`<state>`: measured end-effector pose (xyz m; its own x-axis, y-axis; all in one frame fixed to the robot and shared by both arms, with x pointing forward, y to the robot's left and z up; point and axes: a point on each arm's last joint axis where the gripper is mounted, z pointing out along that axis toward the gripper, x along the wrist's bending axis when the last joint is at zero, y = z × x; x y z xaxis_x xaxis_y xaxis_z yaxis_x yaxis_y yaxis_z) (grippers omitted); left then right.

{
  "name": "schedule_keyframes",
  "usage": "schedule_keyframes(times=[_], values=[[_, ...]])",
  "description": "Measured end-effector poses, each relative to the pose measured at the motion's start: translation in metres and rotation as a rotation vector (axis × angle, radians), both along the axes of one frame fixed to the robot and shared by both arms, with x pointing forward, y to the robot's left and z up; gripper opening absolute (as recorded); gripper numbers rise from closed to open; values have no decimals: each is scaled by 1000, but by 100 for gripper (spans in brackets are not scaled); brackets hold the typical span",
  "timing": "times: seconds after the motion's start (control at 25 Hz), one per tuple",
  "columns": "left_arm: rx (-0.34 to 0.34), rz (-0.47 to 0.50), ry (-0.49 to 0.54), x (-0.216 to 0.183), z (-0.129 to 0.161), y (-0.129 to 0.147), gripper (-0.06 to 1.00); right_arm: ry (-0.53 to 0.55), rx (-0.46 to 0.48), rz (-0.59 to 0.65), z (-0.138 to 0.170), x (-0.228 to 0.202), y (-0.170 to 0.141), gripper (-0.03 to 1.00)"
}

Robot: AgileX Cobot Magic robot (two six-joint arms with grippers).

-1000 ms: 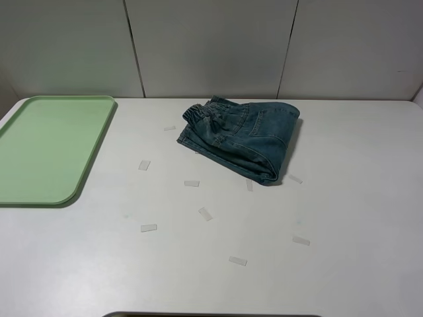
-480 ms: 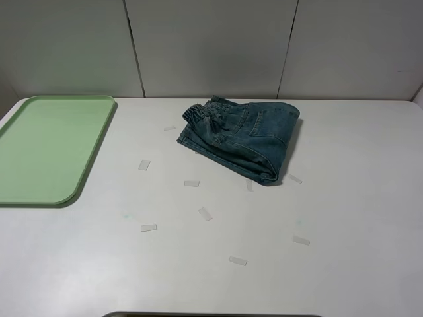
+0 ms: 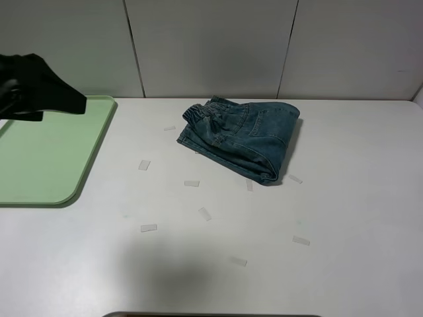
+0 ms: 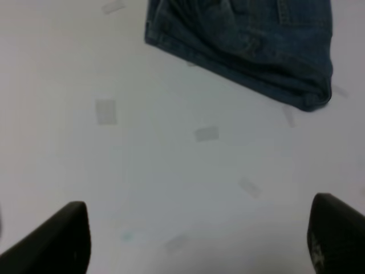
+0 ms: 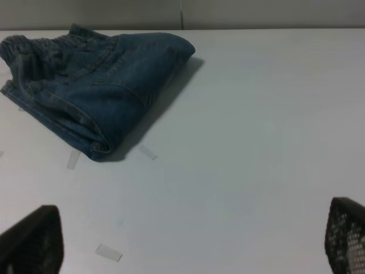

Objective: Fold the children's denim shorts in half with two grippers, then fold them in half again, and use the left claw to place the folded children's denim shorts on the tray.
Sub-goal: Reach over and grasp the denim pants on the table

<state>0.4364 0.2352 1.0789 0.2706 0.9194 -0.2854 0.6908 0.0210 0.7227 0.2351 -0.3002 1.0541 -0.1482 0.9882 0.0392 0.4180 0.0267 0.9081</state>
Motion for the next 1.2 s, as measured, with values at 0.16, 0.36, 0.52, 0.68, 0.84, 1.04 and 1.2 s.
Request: schedule_keyframes(times=[0.16, 0.36, 0.52, 0.68, 0.84, 1.04, 1.2], values=[[-33, 0, 53, 26, -22, -8, 76, 0, 0, 0, 0, 0, 0, 69], [-64, 12, 142, 50, -51, -12, 76, 0, 0, 0, 0, 0, 0, 69], [-83, 44, 180, 72, -68, -3, 76, 0, 0, 0, 0, 0, 0, 69], [-90, 42, 183, 100, -74, 4, 76, 0, 0, 0, 0, 0, 0, 69], [-115, 8, 210, 133, -79, 7, 76, 0, 0, 0, 0, 0, 0, 69], [-128, -18, 238, 178, -94, 6, 76, 0, 0, 0, 0, 0, 0, 69], [-142, -21, 258, 209, -113, 4, 76, 0, -1, 0, 0, 0, 0, 69]])
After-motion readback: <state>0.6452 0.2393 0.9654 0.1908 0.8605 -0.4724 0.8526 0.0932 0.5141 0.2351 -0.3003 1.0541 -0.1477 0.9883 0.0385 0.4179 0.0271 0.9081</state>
